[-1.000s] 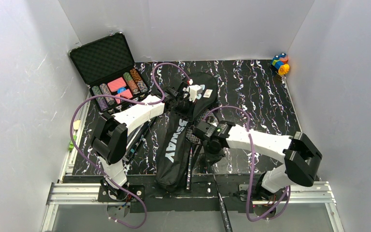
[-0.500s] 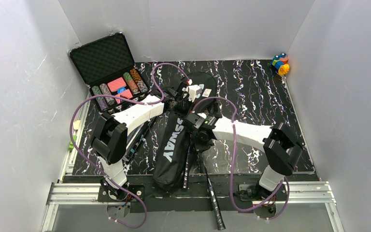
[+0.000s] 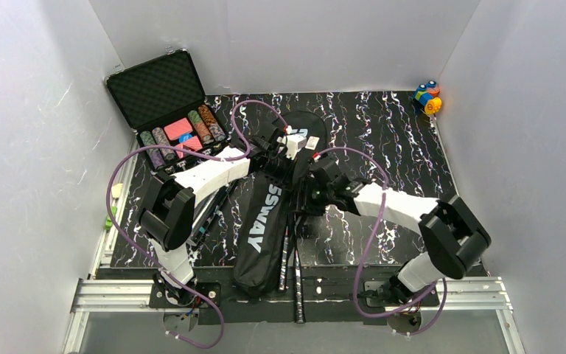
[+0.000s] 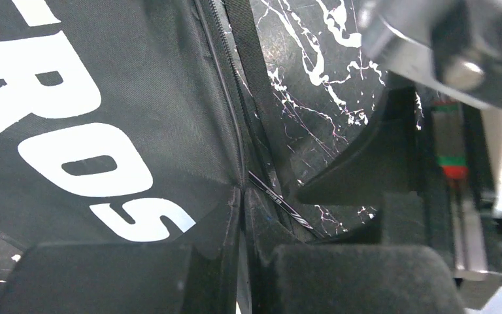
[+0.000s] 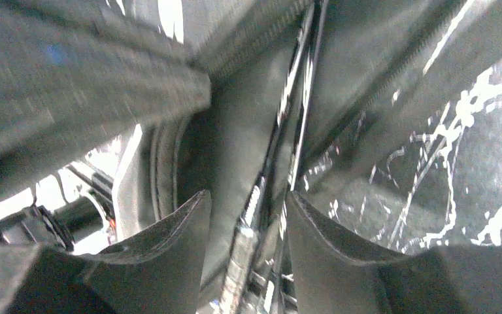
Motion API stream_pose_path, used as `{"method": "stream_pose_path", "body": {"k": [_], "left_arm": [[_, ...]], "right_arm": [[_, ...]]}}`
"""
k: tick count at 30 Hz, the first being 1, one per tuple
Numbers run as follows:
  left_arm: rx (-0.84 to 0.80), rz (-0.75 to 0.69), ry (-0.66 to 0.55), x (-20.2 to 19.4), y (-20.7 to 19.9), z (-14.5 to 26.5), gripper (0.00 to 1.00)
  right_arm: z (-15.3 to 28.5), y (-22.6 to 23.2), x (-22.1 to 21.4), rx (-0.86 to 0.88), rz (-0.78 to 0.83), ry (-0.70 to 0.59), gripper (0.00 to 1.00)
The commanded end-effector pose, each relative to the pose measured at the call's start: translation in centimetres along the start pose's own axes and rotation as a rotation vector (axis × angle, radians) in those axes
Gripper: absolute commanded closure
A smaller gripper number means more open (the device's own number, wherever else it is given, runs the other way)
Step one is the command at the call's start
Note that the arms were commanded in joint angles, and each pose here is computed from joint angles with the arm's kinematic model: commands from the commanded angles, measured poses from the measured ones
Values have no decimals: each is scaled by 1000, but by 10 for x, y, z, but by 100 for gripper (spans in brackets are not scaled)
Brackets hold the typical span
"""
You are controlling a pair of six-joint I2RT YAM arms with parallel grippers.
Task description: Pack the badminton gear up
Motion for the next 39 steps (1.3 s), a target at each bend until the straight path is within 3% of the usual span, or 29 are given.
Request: {"method": "stream_pose_path", "body": {"k": [1, 25, 29, 35, 39], "left_arm": [[-31, -19, -46, 13, -12, 13, 100], [-23, -32, -58, 19, -13, 20, 100], [-29, -33, -57, 16, -14, 20, 100], [-43, -37, -63, 17, -17, 23, 100], [-59, -36, -65, 16, -21, 24, 100]], "right_arm": [[16, 3, -21, 97, -18, 35, 44], [-14, -30, -72, -5, 25, 173, 57], [-21, -37, -71, -46, 12, 168, 68], [-17, -20, -59, -7, 5, 119, 99], [-9, -2, -48, 20, 35, 90, 99]]}}
Point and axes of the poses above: each gripper's point midway between its finger pads, its own z axis back along the fingers, its own y axis along the line the jaws close on, x = y × z, the point moved 1 cm from there along z, back along the fingers, and after that the axes turned 8 degrees about -z, right-handed, at the moved point
